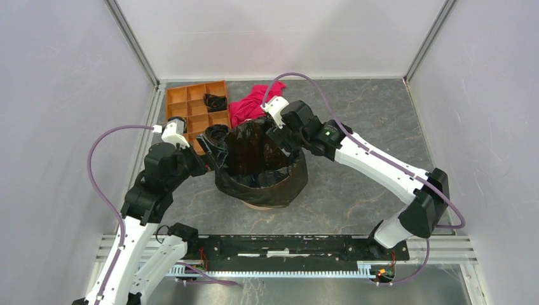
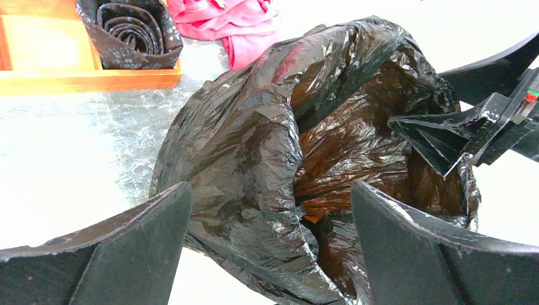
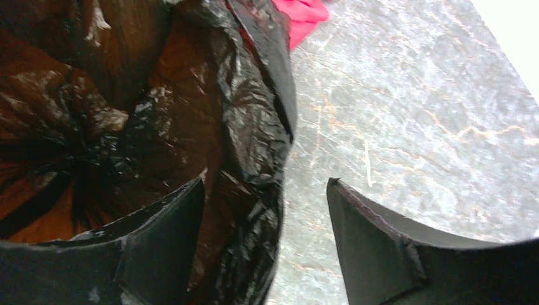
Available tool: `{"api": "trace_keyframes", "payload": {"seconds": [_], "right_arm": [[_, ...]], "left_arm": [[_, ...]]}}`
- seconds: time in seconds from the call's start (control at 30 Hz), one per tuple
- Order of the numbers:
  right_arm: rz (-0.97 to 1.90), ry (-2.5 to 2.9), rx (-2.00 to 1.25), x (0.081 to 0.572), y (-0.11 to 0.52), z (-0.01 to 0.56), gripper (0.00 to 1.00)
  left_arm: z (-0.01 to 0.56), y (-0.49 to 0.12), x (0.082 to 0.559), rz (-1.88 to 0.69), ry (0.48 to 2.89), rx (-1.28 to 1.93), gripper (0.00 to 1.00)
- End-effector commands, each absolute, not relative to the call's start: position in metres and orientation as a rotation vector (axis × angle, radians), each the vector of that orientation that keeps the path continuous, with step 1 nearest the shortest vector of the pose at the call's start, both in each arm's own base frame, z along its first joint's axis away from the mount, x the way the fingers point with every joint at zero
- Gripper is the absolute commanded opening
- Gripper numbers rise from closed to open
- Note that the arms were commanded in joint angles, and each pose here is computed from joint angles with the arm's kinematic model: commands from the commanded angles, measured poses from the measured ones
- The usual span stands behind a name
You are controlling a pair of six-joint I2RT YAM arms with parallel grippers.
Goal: Put the trash bags into the trash bin
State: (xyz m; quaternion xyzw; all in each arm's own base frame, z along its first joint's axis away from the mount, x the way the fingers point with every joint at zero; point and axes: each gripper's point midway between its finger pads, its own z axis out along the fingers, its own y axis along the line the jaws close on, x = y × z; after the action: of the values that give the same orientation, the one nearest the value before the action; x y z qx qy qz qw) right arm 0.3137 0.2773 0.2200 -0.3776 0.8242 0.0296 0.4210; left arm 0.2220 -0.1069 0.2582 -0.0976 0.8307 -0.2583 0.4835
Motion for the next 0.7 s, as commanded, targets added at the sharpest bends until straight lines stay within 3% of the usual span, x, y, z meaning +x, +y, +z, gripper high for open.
{"api": "trace_keyframes", "payload": {"seconds": [0.0,0.13,0.3,0.67], "right_arm": [[0.016,2.014,-0.863,0.311,0.265,0.259,0.83],[0.019,1.997,-0.843,0.310,0.265,0.254,0.91],[-0.033,2.030,-0.820,0.314,0.261,0.239,0.91],[-0.013,2.031,-0.807,0.309,0.258,0.236,0.77]], "left_arm": [[0.257,-0.104,0.222,-0.595,2.029,-0.209,1.00],[0.260,-0.120,0.226,-0.691,2.037,-0.202,1.00],[0.272,-0.139,0.231,-0.817,2.018,-0.184,1.00],[0.298,-0.121,0.225,-0.750,1.936,-0.228,1.00]]}}
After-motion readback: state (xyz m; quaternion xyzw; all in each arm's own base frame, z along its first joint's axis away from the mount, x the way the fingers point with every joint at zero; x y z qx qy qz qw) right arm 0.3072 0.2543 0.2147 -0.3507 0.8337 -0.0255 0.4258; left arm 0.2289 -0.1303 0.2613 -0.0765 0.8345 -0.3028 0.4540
